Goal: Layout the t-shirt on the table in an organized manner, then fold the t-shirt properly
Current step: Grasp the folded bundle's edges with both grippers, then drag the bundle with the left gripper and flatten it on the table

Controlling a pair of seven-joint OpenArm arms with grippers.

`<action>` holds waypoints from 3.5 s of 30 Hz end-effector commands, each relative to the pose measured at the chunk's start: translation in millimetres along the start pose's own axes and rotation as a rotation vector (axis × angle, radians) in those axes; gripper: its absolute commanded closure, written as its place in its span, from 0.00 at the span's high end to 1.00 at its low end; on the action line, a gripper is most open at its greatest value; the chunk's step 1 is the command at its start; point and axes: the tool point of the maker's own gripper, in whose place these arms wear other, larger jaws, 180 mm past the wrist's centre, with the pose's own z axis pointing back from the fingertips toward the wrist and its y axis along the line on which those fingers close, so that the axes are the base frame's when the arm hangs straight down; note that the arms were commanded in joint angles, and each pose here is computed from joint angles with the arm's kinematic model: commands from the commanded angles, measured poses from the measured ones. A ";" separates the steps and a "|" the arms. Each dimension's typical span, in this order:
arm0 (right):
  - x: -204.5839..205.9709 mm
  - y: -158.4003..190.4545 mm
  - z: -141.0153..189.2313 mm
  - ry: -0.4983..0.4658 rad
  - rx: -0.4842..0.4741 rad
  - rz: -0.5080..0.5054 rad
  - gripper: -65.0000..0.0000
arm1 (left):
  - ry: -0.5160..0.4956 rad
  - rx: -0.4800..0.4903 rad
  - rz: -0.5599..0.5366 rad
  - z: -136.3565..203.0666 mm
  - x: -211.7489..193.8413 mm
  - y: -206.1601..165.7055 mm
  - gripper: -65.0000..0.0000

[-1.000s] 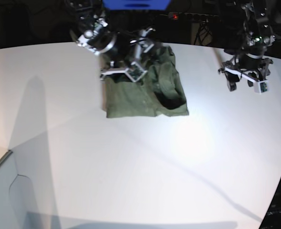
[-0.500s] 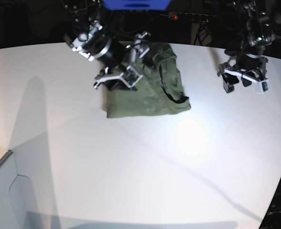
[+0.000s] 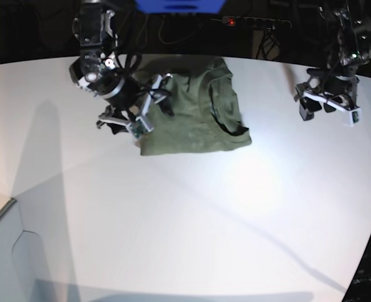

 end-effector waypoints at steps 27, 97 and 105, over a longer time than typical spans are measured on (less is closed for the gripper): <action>42.0 -54.2 38.3 -0.131 -0.187 -0.002 0.66 | 0.190 -0.409 -0.014 -9.7 -63.2 -188.1 0.78; -48.6 -167.7 136.0 0.000 -0.603 -0.210 0.66 | 0.118 -0.764 -1.589 -72.9 -63.1 -389.5 0.01; -50.0 -166.8 135.9 0.005 -0.602 -0.213 0.66 | 0.124 -0.784 -1.658 -70.4 -69.2 -388.1 0.11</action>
